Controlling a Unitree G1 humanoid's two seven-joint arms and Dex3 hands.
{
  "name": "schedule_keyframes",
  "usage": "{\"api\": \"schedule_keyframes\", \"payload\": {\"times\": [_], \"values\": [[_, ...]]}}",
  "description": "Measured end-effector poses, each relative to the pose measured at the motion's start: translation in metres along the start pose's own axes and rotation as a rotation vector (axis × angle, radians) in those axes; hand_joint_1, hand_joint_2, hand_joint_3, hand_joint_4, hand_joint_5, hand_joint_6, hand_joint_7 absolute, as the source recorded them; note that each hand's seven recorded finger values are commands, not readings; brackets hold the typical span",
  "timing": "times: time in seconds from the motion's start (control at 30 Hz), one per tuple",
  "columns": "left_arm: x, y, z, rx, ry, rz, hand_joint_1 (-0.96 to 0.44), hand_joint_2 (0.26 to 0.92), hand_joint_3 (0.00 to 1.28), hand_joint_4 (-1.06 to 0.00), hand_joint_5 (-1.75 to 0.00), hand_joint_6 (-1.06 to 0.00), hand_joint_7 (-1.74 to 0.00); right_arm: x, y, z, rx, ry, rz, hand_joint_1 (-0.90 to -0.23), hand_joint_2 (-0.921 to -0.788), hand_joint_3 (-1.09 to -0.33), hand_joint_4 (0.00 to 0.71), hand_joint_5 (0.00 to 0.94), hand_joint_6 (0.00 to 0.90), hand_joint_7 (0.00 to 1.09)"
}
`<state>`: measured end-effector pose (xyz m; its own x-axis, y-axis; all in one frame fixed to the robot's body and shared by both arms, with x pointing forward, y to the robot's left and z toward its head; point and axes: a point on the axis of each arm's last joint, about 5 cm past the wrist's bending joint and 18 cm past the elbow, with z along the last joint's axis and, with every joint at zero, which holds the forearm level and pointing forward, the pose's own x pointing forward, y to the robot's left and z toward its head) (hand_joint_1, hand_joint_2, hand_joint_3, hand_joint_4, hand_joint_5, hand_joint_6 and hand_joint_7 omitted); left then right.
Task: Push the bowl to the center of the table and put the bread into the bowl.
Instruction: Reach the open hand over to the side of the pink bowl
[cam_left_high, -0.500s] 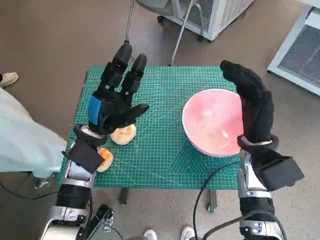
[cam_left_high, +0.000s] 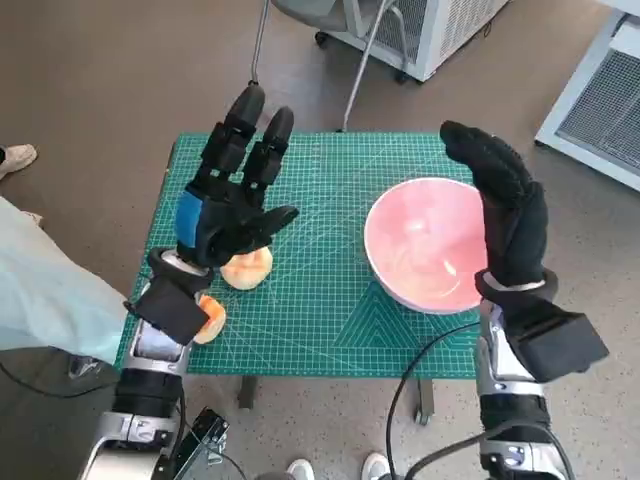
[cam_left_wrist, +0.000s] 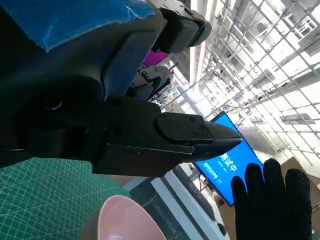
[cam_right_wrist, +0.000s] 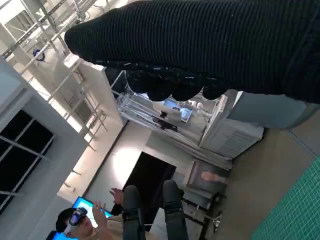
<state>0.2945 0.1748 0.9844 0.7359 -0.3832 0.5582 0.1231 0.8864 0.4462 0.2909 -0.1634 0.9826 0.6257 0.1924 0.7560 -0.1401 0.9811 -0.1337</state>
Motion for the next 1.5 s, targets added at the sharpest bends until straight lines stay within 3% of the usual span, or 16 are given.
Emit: {"api": "schedule_keyframes", "payload": {"times": [0.6, 0.8, 1.1, 1.27, 1.5], "values": [[0.000, -0.001, 0.000, -0.001, 0.004, 0.005, -0.21, 0.921, 0.16, -0.14, -0.01, -0.17, -0.20, -0.0005, -0.004, 0.000, -0.008, 0.001, 0.003, -0.580, -0.921, -0.744, 0.353, 0.008, 0.024, 0.80], [0.000, -0.002, 0.000, -0.001, 0.004, 0.002, -0.20, 0.921, 0.16, -0.16, -0.02, -0.18, -0.21, -0.0048, -0.021, 0.000, -0.033, 0.016, -0.027, -0.582, -0.921, -0.731, 0.346, 0.014, 0.052, 0.76], [-0.002, -0.002, 0.000, -0.001, 0.006, 0.011, -0.19, 0.921, 0.16, -0.17, -0.02, -0.19, -0.23, -0.0262, -0.061, -0.010, -0.174, 0.096, -0.185, -0.586, -0.921, -0.729, 0.354, 0.024, 0.068, 0.70], [-0.003, -0.003, -0.001, -0.003, 0.010, 0.013, -0.19, 0.921, 0.16, -0.19, -0.03, -0.19, -0.24, -0.0393, -0.075, -0.016, -0.243, 0.161, -0.289, -0.547, -0.921, -0.758, 0.349, 0.018, 0.072, 0.69], [-0.003, -0.003, -0.001, -0.004, 0.010, 0.016, -0.19, 0.921, 0.16, -0.21, -0.03, -0.19, -0.25, -0.0578, -0.080, -0.026, -0.235, 0.277, -0.420, -0.503, -0.921, -0.791, 0.325, 0.004, 0.059, 0.74]]}}
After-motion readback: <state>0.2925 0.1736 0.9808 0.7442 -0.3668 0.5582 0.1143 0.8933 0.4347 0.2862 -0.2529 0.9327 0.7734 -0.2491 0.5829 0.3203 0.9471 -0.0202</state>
